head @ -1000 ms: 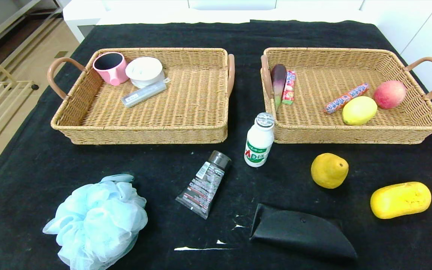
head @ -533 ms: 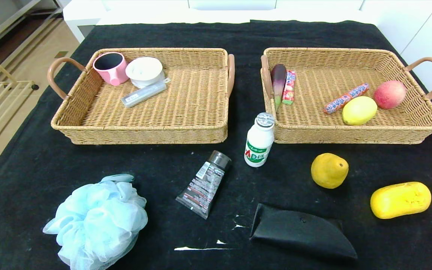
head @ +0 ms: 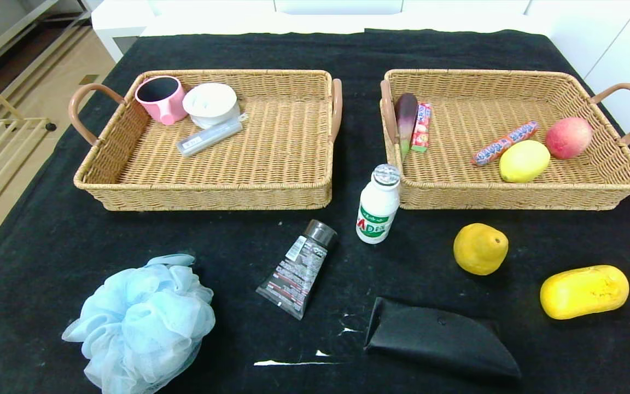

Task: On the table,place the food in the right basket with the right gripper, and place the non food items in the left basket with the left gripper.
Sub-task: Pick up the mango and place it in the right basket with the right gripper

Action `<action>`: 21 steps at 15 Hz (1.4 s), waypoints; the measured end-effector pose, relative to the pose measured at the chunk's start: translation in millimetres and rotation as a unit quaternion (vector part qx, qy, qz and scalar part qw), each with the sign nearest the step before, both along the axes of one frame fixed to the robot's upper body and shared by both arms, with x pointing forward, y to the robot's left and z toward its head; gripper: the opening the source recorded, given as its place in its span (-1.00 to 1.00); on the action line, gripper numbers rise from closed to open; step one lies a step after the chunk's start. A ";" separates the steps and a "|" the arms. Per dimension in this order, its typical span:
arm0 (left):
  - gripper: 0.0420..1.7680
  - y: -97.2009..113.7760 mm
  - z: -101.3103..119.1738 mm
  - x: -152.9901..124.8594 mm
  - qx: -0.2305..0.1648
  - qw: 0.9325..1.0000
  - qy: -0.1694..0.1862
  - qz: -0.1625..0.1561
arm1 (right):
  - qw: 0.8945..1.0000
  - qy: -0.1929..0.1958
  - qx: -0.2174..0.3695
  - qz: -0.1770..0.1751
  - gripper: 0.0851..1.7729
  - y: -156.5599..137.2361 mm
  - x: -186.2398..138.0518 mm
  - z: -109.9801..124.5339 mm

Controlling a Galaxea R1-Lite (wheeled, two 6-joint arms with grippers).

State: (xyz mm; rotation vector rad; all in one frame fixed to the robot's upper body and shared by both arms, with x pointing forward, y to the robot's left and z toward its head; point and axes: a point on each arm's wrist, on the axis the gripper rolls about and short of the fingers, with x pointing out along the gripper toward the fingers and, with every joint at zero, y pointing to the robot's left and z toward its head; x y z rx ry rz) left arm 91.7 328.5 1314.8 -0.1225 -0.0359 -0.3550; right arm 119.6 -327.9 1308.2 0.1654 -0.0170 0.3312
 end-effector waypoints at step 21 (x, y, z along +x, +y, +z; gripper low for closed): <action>0.94 -74.4 54.1 123.0 0.072 0.967 0.093 -0.225 | 0.992 0.088 -0.040 0.086 0.93 47.0 70.1 28.2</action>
